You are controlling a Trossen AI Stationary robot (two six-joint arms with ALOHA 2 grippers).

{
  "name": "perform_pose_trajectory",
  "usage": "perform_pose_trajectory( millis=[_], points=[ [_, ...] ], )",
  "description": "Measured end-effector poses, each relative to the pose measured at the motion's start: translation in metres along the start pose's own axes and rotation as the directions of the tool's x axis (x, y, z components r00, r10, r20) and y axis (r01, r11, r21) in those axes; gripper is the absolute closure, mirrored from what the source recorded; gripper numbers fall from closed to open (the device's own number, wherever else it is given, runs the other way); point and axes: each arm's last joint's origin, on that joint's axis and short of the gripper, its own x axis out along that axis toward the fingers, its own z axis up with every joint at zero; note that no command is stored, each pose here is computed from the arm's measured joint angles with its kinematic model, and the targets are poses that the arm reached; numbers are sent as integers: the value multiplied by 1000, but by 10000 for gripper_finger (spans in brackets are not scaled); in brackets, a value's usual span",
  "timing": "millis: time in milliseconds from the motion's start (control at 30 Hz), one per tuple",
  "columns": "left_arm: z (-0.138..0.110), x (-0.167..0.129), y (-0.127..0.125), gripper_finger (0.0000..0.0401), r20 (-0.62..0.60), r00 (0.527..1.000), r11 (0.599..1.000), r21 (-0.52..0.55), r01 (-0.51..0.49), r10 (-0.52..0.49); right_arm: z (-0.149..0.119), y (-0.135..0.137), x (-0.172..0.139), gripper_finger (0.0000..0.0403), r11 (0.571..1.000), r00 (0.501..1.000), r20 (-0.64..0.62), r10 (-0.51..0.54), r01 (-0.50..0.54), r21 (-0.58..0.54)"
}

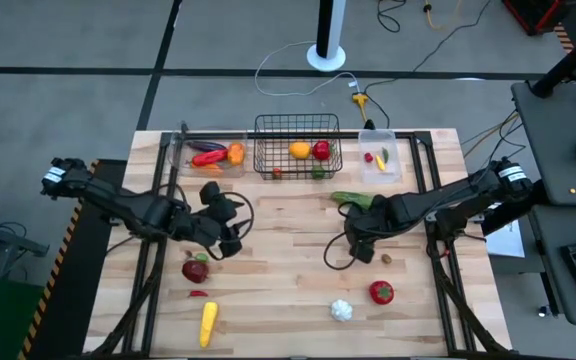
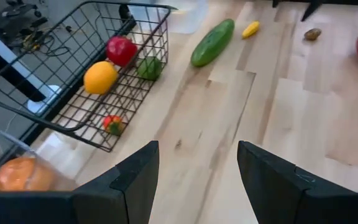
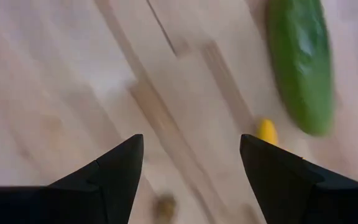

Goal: Sort produce into baskets
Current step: Put the baby corn into the white bin

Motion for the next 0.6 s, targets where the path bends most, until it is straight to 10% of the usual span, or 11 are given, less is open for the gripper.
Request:
perform_pose_trajectory(
  millis=[600],
  points=[
    [-7, 12, -30, 202, 7, 999, 999, 14, 50, -50, -44, -31, 49, 147, 969, 963, -142, -227, 208, -136]
  ],
)
